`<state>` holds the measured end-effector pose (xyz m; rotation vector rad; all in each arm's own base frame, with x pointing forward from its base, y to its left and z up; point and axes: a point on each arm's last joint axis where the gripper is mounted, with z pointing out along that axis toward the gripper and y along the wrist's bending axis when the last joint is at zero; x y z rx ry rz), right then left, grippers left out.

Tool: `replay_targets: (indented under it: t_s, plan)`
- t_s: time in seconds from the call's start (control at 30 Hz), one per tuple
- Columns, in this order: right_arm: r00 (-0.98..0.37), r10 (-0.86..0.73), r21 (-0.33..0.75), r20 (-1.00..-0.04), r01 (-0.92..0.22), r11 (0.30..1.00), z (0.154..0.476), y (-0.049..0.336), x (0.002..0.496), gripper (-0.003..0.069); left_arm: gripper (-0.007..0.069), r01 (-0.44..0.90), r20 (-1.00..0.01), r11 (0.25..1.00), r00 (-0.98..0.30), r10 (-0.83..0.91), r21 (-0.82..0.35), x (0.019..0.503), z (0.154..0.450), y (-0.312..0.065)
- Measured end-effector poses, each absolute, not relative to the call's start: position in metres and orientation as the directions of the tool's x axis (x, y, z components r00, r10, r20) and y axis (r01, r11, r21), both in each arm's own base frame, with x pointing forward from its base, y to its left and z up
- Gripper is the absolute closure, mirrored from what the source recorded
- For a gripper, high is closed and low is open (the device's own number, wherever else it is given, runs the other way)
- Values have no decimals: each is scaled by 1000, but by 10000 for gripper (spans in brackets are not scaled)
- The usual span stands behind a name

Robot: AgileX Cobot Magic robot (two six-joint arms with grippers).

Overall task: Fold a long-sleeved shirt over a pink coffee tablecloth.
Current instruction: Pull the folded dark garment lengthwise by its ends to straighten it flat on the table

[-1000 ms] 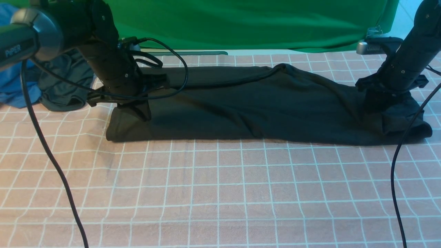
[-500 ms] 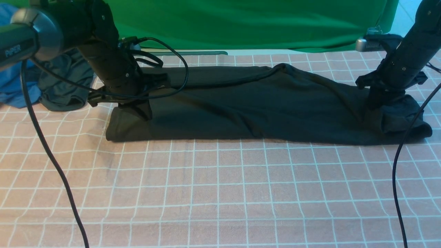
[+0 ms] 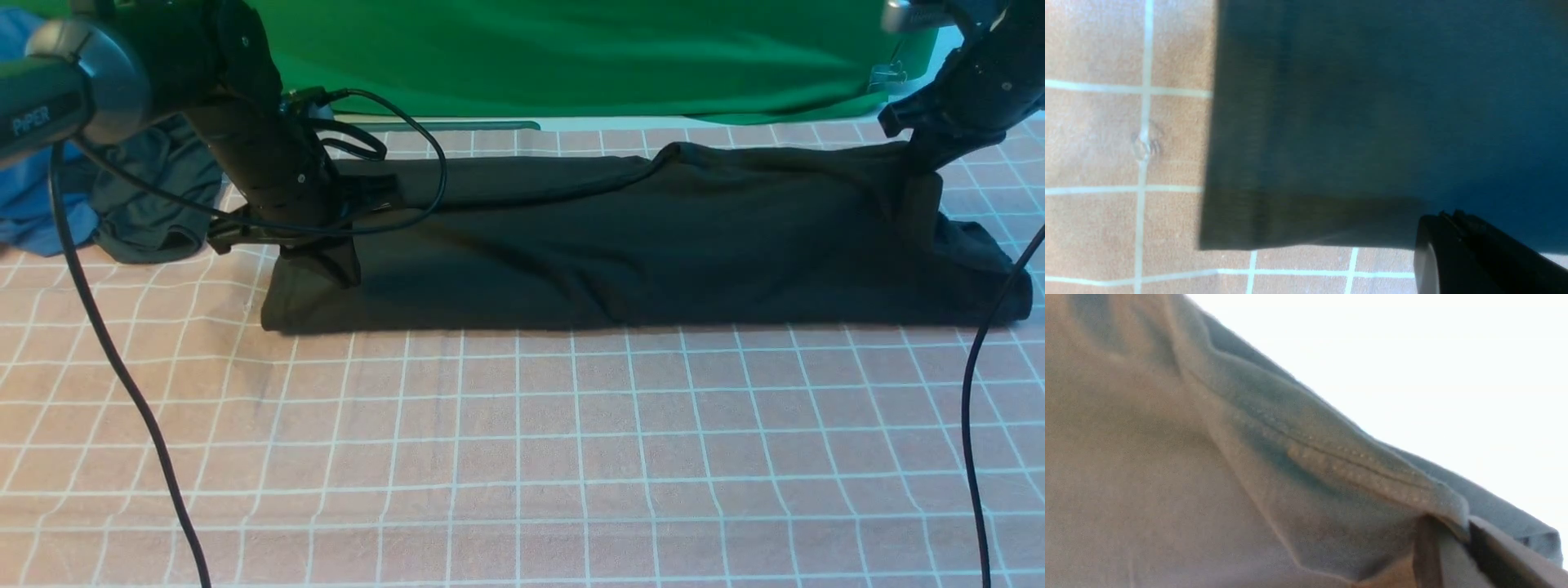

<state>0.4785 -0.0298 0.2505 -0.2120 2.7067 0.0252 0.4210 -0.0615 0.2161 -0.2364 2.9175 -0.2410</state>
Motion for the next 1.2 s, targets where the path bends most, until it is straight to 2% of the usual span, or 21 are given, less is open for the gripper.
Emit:
replay_targets:
  t_s: [0.2,0.27,0.37,0.53,0.67,0.8,0.9,0.97,1.0,1.2]
  plan:
    - [-882,-130,-46,-454,-123,991,239,-45,487,587,612,-142,-184,974,-967,-174,-177,421,216,-62]
    - [-875,-130,-53,-466,-119,991,238,-47,489,566,612,-142,-182,974,-968,-174,-176,420,216,-61]
    - [-852,-143,-89,-504,-114,989,239,-49,494,469,612,-142,-180,974,-968,-174,-176,420,216,-61]
    - [-861,-138,-124,-490,-88,988,248,-53,493,314,612,-153,-157,975,-971,-178,-163,418,215,-61]
    - [-897,-119,-109,-425,-80,991,261,-53,482,311,612,-186,-164,979,-966,-198,-84,418,215,-53]
    - [-918,-107,-98,-383,-74,992,268,-52,474,359,601,-195,-182,980,-964,-196,-22,418,215,-47]
    - [-925,-100,-92,-367,-71,993,268,-52,472,384,543,-196,-184,980,-963,-196,-19,418,215,-47]
    - [-927,-94,-90,-363,-65,994,268,-52,471,400,425,-197,-187,980,-962,-197,-20,419,213,-47]
    - [-927,-94,-90,-362,-65,994,268,-52,471,401,402,-196,-189,980,-962,-196,-19,420,212,-47]
    - [-936,-82,-80,-343,-58,995,267,-52,469,405,11,-195,-178,981,-965,-193,-7,430,182,-47]
